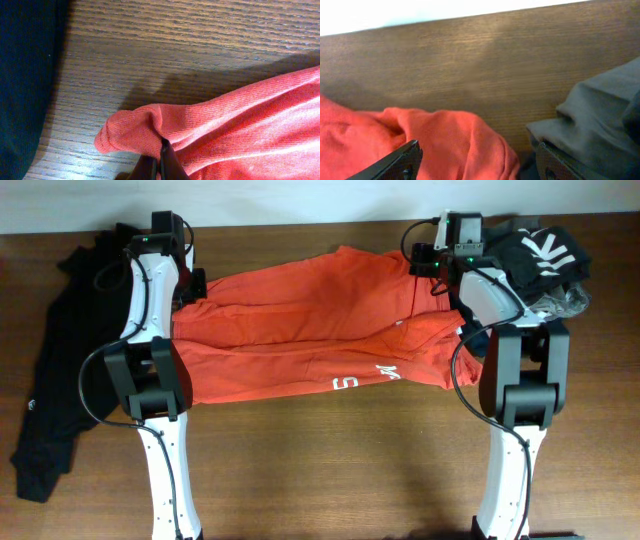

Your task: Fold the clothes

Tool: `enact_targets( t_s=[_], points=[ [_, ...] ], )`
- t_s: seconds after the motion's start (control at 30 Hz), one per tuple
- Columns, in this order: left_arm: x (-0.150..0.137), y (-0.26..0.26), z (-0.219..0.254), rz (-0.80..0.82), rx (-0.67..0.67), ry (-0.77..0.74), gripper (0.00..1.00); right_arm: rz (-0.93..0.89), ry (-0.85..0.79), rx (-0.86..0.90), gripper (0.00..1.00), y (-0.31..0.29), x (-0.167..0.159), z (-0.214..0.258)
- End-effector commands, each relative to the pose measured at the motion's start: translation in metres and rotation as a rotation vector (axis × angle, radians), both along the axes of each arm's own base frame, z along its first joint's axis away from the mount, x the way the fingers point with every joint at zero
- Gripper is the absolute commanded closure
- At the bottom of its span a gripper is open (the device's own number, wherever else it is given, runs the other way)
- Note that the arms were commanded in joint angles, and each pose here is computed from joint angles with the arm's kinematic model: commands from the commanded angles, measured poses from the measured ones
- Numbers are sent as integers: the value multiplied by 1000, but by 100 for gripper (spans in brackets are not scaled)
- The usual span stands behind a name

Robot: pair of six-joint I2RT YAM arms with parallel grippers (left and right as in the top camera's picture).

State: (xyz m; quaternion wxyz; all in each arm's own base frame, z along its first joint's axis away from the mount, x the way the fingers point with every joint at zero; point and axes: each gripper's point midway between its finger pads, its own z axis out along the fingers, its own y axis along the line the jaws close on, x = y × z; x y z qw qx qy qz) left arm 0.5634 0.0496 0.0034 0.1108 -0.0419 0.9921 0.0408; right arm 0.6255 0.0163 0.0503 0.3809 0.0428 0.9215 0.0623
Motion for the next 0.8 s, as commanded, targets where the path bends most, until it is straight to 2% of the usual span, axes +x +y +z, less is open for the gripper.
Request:
enact_targets(
  t_s=[0.0, 0.23, 0.63, 0.77],
  points=[
    [-16, -1, -27, -4, -4, 86, 99, -9, -2, 56, 22, 10, 5, -12],
    [-16, -1, -26, -4, -5, 83, 100, -24, -2, 102, 26, 14, 10, -32],
    [-11, 0, -26, -4, -3, 64, 99, -45, -31, 138, 57, 18, 17, -32],
    [-10, 0, -26, -3, -3, 60, 99, -42, -1, 136, 57, 21, 12, -41]
  ],
)
